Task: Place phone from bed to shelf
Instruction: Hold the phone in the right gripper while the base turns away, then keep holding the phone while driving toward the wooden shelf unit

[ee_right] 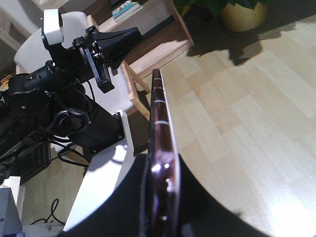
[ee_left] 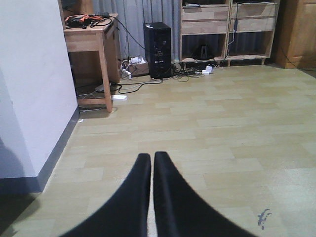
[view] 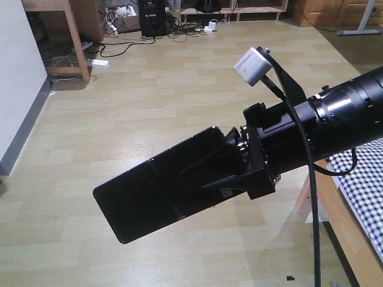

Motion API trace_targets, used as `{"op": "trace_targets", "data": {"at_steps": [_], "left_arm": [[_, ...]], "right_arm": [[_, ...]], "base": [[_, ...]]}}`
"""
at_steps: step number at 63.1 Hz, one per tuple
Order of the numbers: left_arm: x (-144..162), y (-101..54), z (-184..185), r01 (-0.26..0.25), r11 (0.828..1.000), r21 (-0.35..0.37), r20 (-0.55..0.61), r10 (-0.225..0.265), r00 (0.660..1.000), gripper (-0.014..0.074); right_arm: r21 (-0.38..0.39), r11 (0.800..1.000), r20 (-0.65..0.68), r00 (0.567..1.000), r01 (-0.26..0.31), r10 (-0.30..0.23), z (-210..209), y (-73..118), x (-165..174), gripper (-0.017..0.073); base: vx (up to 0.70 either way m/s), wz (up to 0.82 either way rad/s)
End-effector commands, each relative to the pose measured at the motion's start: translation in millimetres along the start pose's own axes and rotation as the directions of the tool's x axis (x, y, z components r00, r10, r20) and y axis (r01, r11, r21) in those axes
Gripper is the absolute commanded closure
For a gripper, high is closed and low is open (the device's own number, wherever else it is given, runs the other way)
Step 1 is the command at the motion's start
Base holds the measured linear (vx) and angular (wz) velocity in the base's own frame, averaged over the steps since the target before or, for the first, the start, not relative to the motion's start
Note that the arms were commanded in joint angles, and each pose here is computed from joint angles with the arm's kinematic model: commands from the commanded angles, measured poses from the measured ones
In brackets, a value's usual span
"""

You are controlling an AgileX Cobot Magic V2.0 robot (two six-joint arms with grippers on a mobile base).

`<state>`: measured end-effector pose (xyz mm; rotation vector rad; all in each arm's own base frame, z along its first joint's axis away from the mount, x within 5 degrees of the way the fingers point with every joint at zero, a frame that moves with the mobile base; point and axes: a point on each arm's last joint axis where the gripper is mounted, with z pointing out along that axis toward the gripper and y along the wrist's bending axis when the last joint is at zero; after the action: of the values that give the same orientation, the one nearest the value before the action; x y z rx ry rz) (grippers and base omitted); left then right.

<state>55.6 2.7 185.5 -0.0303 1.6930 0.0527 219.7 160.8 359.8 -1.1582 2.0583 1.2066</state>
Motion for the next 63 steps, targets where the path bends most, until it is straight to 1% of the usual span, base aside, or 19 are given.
{"op": "trace_targets", "data": {"at_steps": [1,34,63], "left_arm": [[-4.3,0.2,-0.3,0.009,1.000,-0.003,0.071,-0.009,0.997,0.0592],[-4.3,0.2,-0.3,0.009,1.000,-0.003,0.071,-0.009,0.997,0.0592],[-4.3,0.2,-0.3,0.009,1.000,-0.003,0.071,-0.009,0.997,0.0592]], "right_arm": [[-0.081,0.996,0.054,0.998,0.032,-0.027,-11.0,21.2,-9.0,0.0561],[-0.081,0.996,0.054,0.998,0.032,-0.027,-11.0,21.2,-9.0,0.0561],[-0.080,0.996,0.053,0.998,0.032,-0.028,-10.9,21.2,-8.9,0.0561]], "base": [[0.24,-0.05],[0.26,-0.07],[0.33,-0.06]]}}
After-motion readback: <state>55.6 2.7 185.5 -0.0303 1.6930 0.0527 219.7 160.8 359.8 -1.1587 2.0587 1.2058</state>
